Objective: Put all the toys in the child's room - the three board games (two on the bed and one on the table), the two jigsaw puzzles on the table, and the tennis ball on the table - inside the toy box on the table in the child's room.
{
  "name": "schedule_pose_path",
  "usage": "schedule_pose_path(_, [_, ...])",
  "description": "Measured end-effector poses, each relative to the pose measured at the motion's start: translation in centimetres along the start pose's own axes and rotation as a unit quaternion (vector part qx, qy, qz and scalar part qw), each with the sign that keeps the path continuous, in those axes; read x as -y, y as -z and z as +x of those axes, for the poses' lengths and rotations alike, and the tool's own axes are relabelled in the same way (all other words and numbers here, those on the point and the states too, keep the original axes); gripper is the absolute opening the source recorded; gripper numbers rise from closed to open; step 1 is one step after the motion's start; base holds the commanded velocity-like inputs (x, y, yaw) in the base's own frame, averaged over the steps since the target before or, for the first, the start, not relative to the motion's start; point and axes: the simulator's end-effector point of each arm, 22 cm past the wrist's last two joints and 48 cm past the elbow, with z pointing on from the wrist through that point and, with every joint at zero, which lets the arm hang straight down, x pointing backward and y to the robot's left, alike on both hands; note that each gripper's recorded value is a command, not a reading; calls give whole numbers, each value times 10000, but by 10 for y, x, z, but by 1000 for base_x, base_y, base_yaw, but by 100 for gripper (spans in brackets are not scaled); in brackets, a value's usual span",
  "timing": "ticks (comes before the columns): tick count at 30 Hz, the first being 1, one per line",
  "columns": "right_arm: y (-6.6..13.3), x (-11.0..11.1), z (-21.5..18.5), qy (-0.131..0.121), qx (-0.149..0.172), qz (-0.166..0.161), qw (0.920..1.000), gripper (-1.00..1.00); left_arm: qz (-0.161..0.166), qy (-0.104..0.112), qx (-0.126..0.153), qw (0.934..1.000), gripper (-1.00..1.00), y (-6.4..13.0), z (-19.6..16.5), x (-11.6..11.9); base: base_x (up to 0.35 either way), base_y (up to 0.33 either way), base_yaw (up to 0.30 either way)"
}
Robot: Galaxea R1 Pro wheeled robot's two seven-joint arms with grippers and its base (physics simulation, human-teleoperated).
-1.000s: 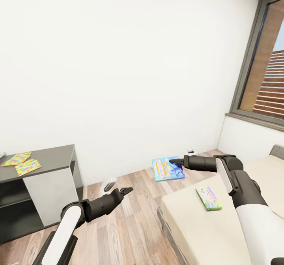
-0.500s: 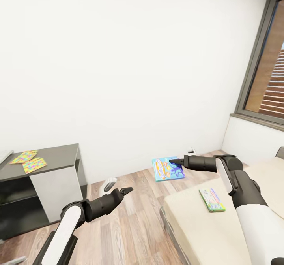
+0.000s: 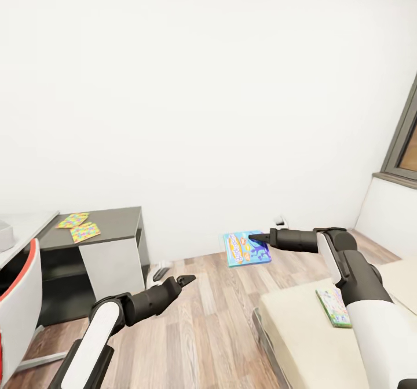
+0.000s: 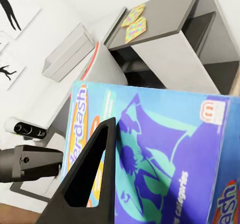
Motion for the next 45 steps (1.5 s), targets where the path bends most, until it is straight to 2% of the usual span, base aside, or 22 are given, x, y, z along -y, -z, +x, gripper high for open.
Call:
schedule_pose_path(30, [10,-20,-7,0,-8,4,10000,-100,-7,3,-15,10000,100,17,1,17,0,0,299])
schedule_pose_path(45, [6,-21,-3,15,-93,-1,10000,-100,-19,16,-25,10000,100,16,2,16,0,0,294])
